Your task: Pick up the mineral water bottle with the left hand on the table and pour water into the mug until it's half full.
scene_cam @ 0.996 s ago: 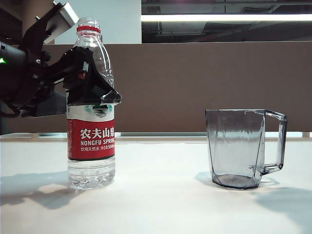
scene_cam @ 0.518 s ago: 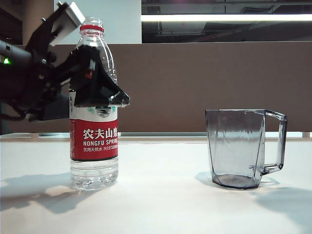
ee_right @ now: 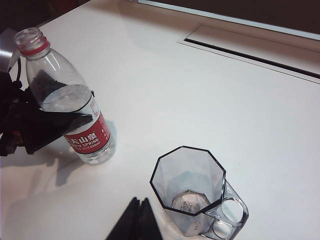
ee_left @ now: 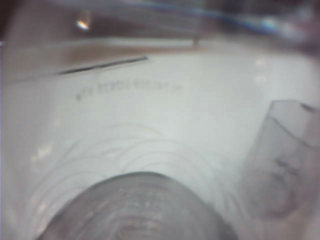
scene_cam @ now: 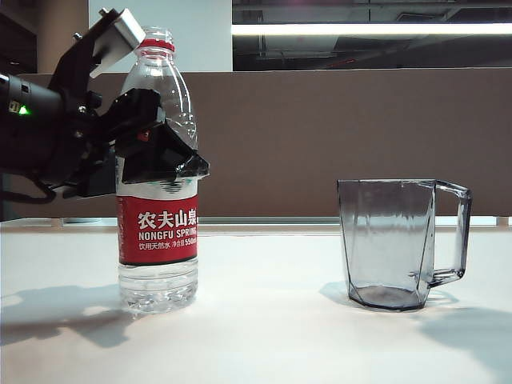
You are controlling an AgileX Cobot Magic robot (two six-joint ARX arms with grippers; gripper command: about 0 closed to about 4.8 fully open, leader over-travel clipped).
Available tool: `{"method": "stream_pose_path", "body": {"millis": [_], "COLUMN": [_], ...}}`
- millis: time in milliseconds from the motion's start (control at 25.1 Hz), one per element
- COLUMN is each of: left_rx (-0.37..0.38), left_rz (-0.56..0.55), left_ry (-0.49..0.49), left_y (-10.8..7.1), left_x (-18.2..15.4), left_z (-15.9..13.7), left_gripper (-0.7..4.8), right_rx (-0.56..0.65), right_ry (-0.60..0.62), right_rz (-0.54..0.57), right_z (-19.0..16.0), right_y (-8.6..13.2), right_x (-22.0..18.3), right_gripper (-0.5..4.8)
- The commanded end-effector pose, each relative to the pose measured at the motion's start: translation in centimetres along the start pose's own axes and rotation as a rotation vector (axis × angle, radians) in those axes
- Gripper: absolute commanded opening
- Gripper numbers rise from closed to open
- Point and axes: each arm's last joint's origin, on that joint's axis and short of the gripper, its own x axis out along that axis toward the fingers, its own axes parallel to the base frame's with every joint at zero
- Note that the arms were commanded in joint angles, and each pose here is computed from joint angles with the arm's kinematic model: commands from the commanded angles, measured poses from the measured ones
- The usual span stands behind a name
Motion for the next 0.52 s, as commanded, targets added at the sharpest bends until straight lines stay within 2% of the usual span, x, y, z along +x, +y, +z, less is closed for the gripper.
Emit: {"method": "stream_pose_path", "body": {"millis": [40,438,518], "left_rx": [0.002,0.009,0.043], "left_rz": [-0.01,-0.012,-0.012], "left_ry": [-0.016,-0.04,-0.051], "left_y": [-0.1,-0.1,-0.1], "left_x": [0.0,0.2,0.7], "left_z": [0.2,0.6,1.5], "left_gripper": [2.19,2.14,2.14], "right_rx": [-0.002,-0.002,-0.002], "right_ry": [-0.019,-0.019,-0.019], "right_rz": [-0.002,-0.002,-0.002], "right_z": [0.3,0.3,0.3], "right_y": [0.0,0.0,0.0], "right_x": [-0.1,-0.1,-0.1], "right_gripper": [-0.08,-0.08,-0.08]}}
